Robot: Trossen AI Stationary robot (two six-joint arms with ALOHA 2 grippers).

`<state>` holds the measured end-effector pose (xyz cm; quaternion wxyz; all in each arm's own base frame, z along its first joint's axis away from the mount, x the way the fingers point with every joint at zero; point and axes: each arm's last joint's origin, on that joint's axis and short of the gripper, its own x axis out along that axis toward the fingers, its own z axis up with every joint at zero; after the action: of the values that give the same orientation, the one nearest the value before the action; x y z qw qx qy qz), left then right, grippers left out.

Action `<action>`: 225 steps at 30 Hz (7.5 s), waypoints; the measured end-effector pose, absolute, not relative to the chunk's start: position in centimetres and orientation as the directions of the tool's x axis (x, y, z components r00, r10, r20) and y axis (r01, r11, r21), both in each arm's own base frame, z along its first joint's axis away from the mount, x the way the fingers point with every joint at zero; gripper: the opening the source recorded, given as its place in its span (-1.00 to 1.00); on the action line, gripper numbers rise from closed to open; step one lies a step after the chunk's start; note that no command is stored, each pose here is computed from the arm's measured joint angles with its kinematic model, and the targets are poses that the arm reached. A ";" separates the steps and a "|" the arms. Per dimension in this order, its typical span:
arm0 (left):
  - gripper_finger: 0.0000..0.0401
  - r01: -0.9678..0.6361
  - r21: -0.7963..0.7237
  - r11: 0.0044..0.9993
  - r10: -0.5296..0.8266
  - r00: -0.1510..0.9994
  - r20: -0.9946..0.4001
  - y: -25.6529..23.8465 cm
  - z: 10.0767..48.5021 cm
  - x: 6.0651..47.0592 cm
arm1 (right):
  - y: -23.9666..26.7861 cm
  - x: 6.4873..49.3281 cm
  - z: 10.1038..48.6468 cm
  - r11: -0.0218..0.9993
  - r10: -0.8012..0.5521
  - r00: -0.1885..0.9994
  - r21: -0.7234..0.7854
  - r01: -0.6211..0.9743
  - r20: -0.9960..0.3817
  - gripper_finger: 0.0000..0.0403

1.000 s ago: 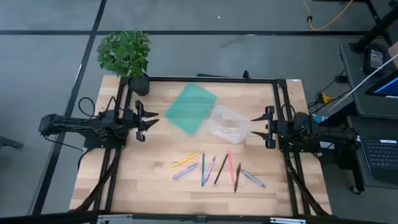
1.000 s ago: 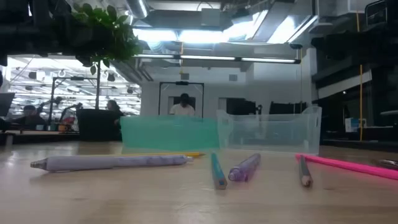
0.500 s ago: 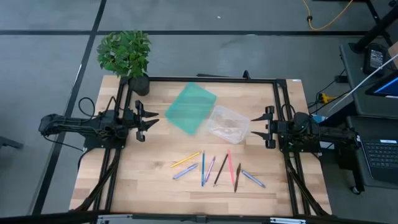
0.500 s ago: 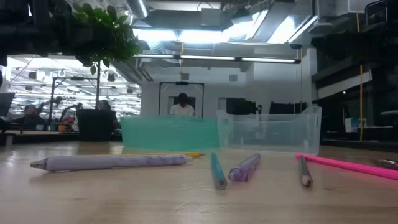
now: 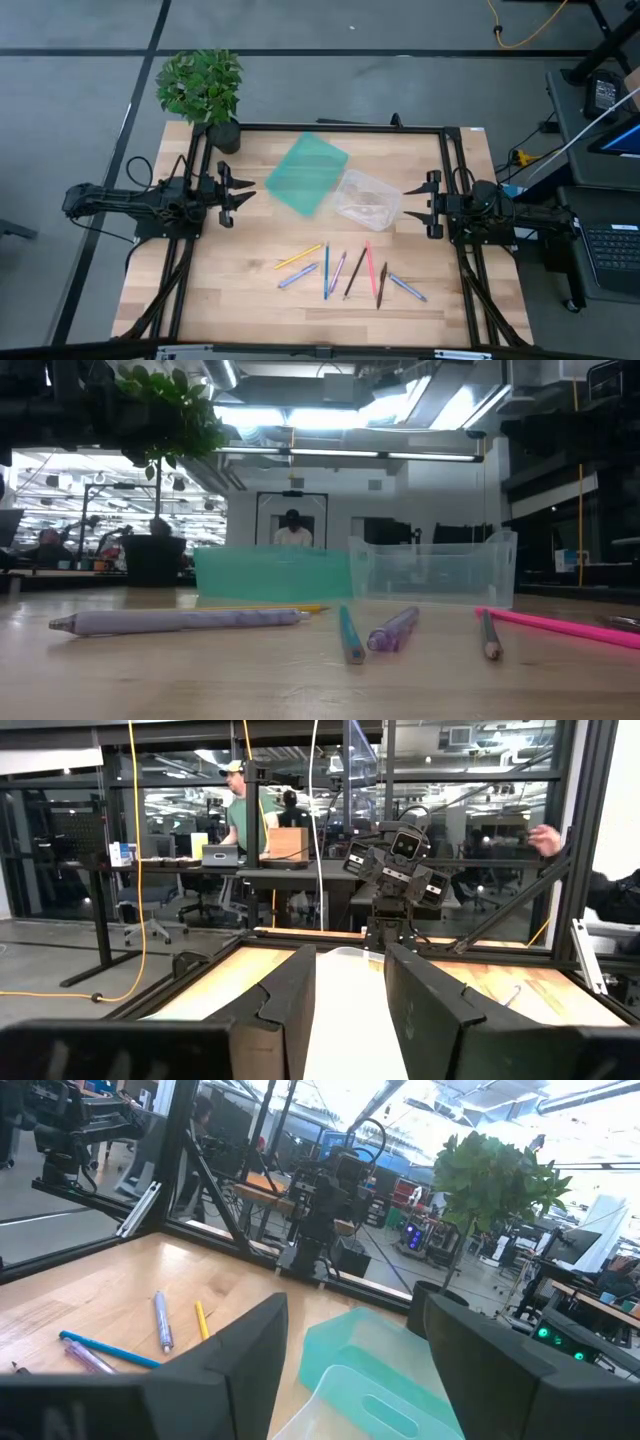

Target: Sort pens & pencils

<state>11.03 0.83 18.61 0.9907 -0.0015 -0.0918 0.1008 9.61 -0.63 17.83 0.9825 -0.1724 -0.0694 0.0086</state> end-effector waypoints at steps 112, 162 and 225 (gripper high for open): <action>-0.42 -0.158 -0.040 0.987 0.141 0.951 -0.275 -0.7 32.6 9.0 | 7.2 20.8 42.8 0.829 0.402 0.724 0.559 -0.027 -0.561 -0.17; -0.42 -0.342 0.117 0.933 0.357 0.822 -0.444 -0.3 31.7 10.0 | 23.6 25.5 26.8 0.518 -0.125 -0.138 -0.183 0.835 -0.982 -0.20; -0.42 -0.305 -0.044 0.951 0.237 0.815 -0.530 -0.6 31.0 9.7 | 21.8 23.6 13.6 0.671 -0.086 -0.129 -0.154 0.726 -0.988 -0.20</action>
<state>9.71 -0.58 31.00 0.9504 -0.0637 0.2691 0.1426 23.60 21.76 13.59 0.6158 0.2367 0.6753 -0.3297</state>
